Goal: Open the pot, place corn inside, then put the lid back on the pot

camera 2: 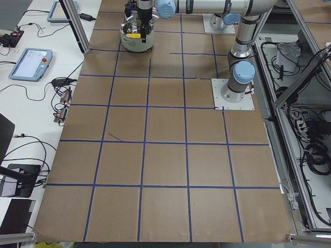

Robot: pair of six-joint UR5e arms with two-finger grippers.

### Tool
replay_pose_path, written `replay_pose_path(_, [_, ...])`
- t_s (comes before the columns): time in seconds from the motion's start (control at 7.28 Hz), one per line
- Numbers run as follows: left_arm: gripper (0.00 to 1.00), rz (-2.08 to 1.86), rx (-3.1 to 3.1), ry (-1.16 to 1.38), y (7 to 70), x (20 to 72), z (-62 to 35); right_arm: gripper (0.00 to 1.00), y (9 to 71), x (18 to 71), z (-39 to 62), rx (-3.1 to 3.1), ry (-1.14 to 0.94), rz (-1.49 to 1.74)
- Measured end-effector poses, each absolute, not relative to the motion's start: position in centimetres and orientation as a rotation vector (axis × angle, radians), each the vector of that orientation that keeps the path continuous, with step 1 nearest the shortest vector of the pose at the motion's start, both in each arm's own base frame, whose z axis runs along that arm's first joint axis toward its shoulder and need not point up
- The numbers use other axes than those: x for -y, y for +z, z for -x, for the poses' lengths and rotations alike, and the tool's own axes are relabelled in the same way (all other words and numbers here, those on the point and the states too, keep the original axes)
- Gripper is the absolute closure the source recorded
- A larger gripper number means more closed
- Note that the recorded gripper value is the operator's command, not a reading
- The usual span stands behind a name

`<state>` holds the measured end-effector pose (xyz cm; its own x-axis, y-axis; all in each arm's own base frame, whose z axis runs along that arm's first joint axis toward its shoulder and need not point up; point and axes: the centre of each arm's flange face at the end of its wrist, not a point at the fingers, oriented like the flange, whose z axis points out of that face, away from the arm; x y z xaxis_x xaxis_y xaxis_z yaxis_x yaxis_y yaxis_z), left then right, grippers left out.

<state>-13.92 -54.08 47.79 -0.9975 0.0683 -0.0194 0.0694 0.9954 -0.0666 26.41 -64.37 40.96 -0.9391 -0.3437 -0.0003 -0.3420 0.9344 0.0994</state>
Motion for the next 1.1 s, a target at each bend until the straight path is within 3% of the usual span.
replay_pose_path(0.41, [0.00, -0.074, -3.126, -0.067, 50.2, 51.3, 12.5, 0.71, 37.7, 66.4, -28.8, 3.054, -0.205, -0.587])
replay_pose_path(1.1, [0.00, -0.056, -3.075, -0.049, 50.0, 52.0, 11.2, 0.71, 36.0, 66.7, -29.0, 3.044, -0.244, -0.601])
